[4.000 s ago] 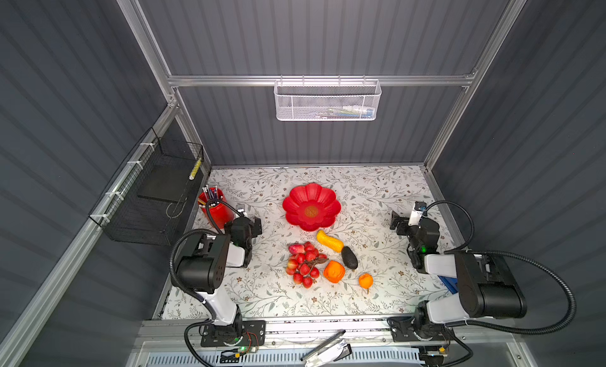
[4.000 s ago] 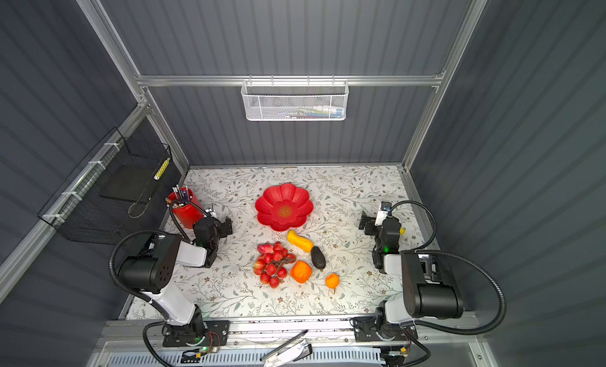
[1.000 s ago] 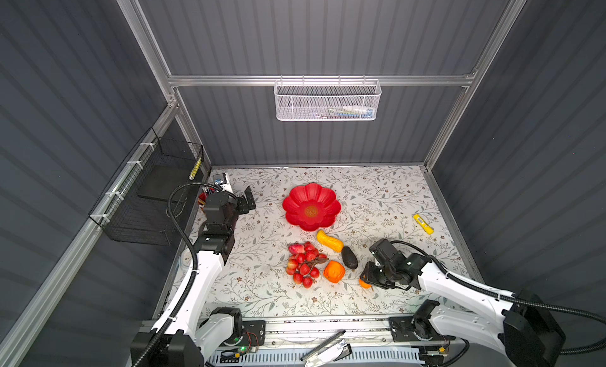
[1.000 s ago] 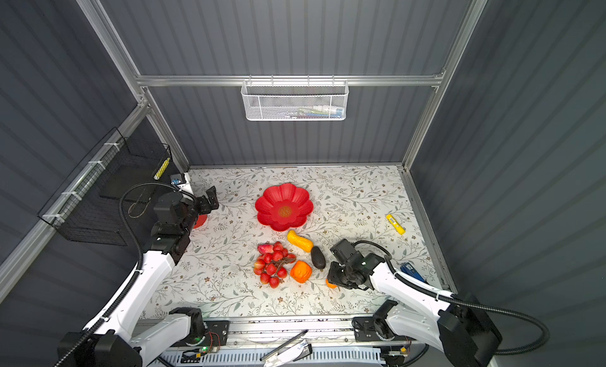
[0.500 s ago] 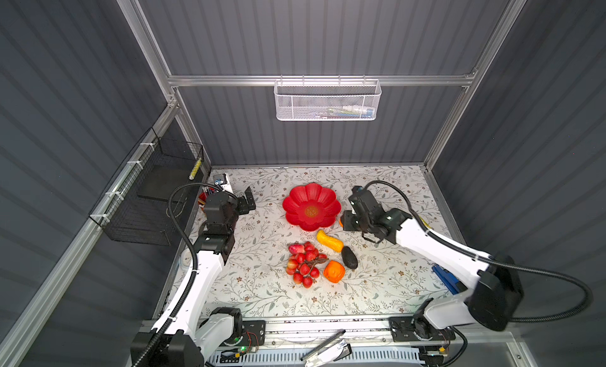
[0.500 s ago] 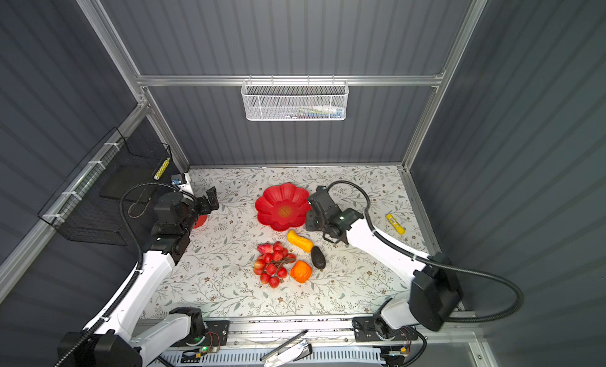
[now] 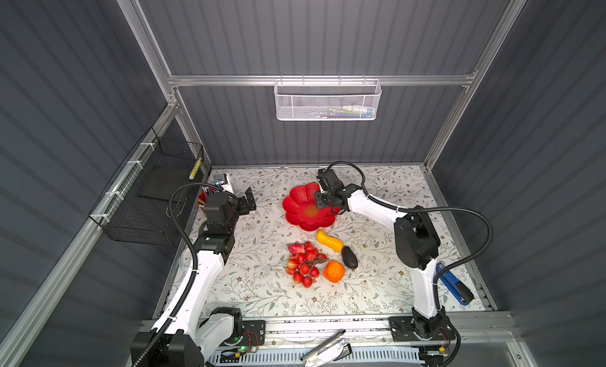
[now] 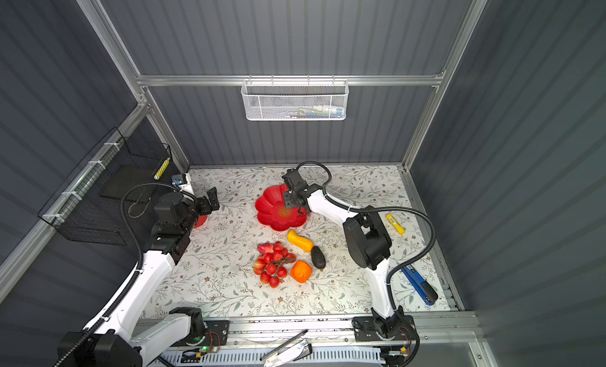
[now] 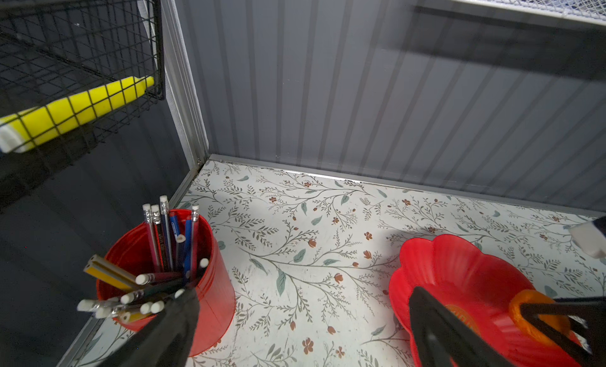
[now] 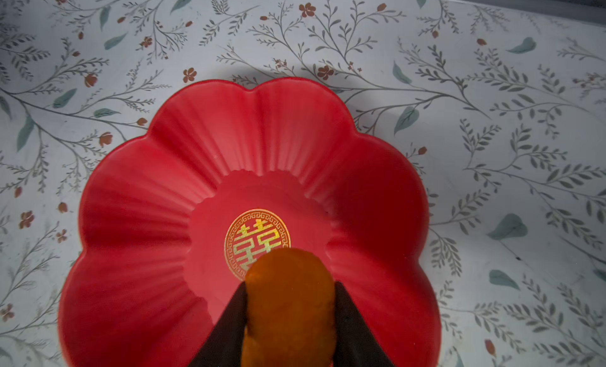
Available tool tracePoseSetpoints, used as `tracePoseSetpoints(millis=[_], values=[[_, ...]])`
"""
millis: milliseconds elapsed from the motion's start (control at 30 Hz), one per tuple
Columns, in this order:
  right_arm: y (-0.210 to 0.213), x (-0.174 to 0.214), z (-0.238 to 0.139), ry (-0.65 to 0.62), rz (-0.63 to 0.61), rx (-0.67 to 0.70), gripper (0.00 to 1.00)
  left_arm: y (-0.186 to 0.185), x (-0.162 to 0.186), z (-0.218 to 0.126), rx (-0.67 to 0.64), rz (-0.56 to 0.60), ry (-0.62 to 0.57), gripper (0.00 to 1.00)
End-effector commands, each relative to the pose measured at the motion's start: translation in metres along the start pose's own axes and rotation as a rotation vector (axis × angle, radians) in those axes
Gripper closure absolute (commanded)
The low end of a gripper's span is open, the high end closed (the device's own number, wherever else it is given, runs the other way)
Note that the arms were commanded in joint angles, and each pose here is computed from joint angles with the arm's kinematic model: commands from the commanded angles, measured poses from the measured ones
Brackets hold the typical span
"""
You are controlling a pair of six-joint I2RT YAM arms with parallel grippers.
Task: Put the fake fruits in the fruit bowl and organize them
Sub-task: 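Carry the tangerine with the right gripper and drop it into the red bowl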
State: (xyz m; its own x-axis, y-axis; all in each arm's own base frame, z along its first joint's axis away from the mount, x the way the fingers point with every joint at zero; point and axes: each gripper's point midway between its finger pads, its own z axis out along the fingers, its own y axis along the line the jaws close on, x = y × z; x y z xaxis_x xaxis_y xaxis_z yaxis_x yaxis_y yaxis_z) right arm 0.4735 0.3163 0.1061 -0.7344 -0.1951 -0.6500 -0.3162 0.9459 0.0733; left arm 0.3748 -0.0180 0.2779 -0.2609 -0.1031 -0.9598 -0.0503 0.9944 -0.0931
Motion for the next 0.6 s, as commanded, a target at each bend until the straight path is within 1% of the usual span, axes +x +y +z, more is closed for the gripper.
tracePoseSetpoints(millis=[0, 233, 300, 333, 433, 500, 567], values=[[-0.006, -0.003, 0.014, 0.030, -0.016, 0.003, 0.63, -0.002, -0.001, 0.000, 0.018, 0.007, 0.000, 0.00], [-0.010, 0.010, 0.051, 0.094, -0.027, 0.022, 0.59, -0.005, 0.001, 0.002, 0.034, 0.002, 0.006, 0.00], [-0.013, 0.013, 0.057, 0.108, -0.026, 0.033, 0.54, -0.005, 0.002, 0.002, 0.035, 0.002, 0.011, 0.00], [-0.014, 0.012, 0.058, 0.106, -0.020, 0.039, 0.50, -0.006, 0.001, 0.002, 0.038, 0.002, 0.009, 0.00], [-0.012, -0.002, 0.047, 0.077, -0.009, 0.018, 0.39, -0.006, 0.002, 0.003, 0.039, 0.003, 0.013, 0.00], [-0.010, -0.021, 0.028, 0.031, -0.004, 0.009, 0.33, -0.006, 0.003, 0.004, 0.040, 0.003, 0.015, 0.00], [-0.007, -0.039, 0.003, -0.023, -0.005, -0.011, 0.29, -0.007, 0.004, 0.004, 0.043, 0.004, 0.018, 0.00]])
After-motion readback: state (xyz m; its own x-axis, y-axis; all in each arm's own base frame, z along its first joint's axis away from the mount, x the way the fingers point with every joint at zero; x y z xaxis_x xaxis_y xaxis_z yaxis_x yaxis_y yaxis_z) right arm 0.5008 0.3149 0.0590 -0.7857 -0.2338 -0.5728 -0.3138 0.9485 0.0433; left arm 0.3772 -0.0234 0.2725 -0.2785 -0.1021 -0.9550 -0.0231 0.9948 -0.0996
